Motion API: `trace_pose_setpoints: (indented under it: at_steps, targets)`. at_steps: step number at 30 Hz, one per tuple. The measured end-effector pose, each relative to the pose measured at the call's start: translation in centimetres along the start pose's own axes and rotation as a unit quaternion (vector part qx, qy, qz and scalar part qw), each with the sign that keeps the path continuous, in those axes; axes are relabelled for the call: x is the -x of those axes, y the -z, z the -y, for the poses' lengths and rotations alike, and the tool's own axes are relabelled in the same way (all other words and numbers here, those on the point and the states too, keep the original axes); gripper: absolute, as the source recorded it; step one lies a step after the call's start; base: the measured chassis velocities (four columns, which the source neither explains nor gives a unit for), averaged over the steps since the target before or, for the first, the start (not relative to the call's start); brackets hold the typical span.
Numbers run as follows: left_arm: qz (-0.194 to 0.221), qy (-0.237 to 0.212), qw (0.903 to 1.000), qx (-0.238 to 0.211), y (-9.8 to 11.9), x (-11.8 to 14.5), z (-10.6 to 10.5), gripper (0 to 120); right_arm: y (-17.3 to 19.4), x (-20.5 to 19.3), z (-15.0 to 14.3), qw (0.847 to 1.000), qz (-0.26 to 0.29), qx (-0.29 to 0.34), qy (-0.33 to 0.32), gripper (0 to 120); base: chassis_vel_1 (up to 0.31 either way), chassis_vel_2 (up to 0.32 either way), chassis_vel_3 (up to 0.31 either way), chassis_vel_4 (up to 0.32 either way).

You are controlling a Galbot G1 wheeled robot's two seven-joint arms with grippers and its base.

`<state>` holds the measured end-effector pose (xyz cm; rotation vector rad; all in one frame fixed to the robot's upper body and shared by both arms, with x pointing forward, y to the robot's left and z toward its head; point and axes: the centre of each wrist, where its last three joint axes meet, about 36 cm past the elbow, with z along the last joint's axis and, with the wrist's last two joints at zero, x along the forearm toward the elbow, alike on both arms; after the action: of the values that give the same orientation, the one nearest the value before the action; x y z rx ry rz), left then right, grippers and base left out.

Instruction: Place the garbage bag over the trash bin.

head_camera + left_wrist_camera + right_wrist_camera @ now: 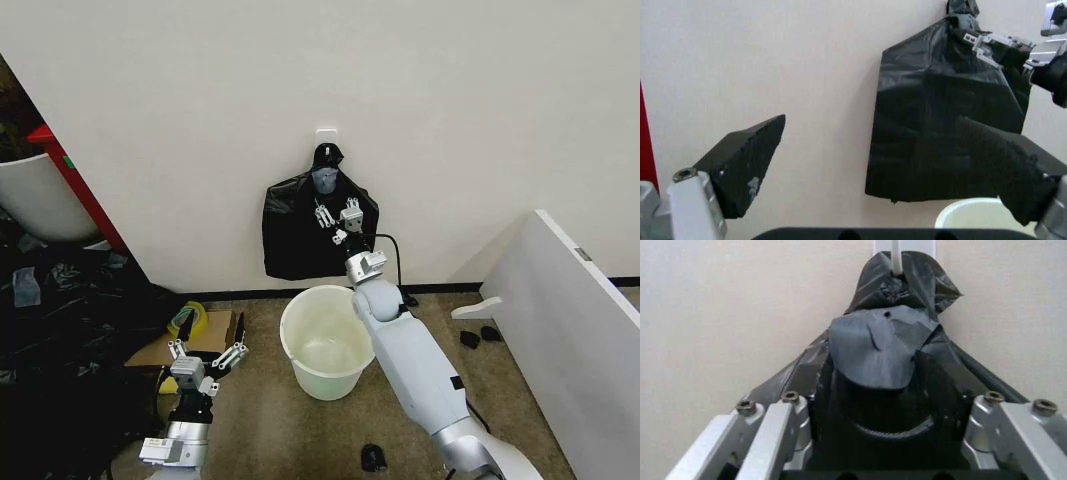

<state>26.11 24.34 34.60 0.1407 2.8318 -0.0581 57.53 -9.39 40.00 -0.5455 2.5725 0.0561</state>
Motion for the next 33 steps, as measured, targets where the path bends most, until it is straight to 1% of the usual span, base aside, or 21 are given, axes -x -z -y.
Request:
trace_pose_setpoints:
  at_steps: [3, 4, 5, 8, 9, 10, 11, 12, 19, 23, 25, 26, 28, 30, 31, 33]
  targets:
    - [0.000, 0.001, 1.0000, 0.000, -0.2, 0.0, 0.0, 100, 0.2, 0.0, 0.0, 1.000, 0.005, 0.000, -0.001, 30, 0.000, 0.000, 0.000, 0.000]
    - [0.000, 0.002, 1.0000, 0.001, -0.2, 0.0, 0.0, 100, 0.2, 0.0, 0.0, 1.000, 0.006, 0.000, -0.001, 27, 0.000, 0.000, 0.000, 0.000]
    - [0.000, 0.002, 1.0000, 0.001, -0.2, 0.0, 0.0, 100, 0.2, 0.0, 0.0, 1.000, 0.006, 0.000, -0.001, 27, 0.000, 0.000, 0.000, 0.000]
    - [0.000, 0.003, 1.0000, 0.003, -0.4, 0.0, 0.0, 100, 0.3, -0.1, 0.1, 1.000, 0.008, 0.001, -0.003, 12, 0.000, 0.000, 0.000, 0.000]
    - [0.000, 0.003, 1.0000, 0.003, -0.4, 0.0, 0.0, 100, 0.3, -0.1, 0.1, 1.000, 0.008, 0.001, -0.004, 9, 0.000, 0.000, 0.000, 0.000]
    - [0.000, 0.003, 1.0000, 0.003, -0.4, 0.0, 0.0, 100, 0.3, -0.1, 0.1, 1.000, 0.008, 0.001, -0.004, 9, 0.000, 0.000, 0.000, 0.000]
    - [0.000, 0.002, 1.0000, 0.006, -0.5, 0.0, 0.0, 100, 0.4, -0.1, 0.3, 1.000, 0.008, 0.000, -0.005, 2, 0.000, 0.000, 0.000, 0.000]
    - [0.000, 0.002, 1.0000, 0.007, -0.5, 0.0, 0.0, 100, 0.4, -0.1, 0.3, 1.000, 0.009, 0.000, -0.006, 0, 0.000, 0.000, 0.000, 0.000]
    - [0.001, 0.001, 1.0000, 0.008, -0.7, 0.0, 0.0, 100, 0.6, -0.5, 0.4, 1.000, 0.013, 0.003, -0.014, 0, 0.000, 0.000, 0.000, 0.000]
    - [0.002, 0.002, 1.0000, 0.009, -0.7, 0.0, 0.0, 100, 0.8, -1.5, 0.0, 1.000, 0.018, 0.005, -0.012, 0, 0.000, 0.000, 0.000, 0.000]
    - [0.002, 0.003, 0.9999, 0.009, -0.7, 0.0, -0.1, 100, 0.7, -3.3, -0.3, 1.000, 0.014, 0.004, -0.004, 0, 0.000, 0.000, 0.000, 0.000]
    - [0.002, 0.003, 0.9999, 0.009, -0.7, 0.0, -0.1, 100, 0.7, -3.3, -0.3, 1.000, 0.014, 0.004, -0.004, 0, 0.000, 0.000, 0.000, 0.000]
    - [0.003, 0.003, 0.9999, 0.010, -0.7, 0.0, -0.1, 100, 0.7, -5.2, -0.7, 1.000, 0.008, 0.003, 0.006, 0, 0.000, 0.000, 0.000, 0.000]
    - [0.005, 0.004, 0.9999, 0.010, -0.8, 0.0, -0.2, 100, 0.6, -8.5, -1.3, 1.000, -0.003, 0.000, 0.017, 0, 0.000, 0.000, 0.000, 0.000]
    - [0.005, 0.004, 0.9999, 0.010, -0.8, 0.0, -0.2, 100, 0.6, -8.5, -1.3, 1.000, -0.003, 0.000, 0.017, 0, 0.000, 0.000, 0.000, 0.000]
    - [0.006, 0.004, 0.9999, 0.010, -0.8, 0.0, -0.2, 100, 0.6, -11.3, -1.6, 1.000, -0.006, -0.009, 0.028, 0, 0.000, 0.000, 0.000, 0.000]
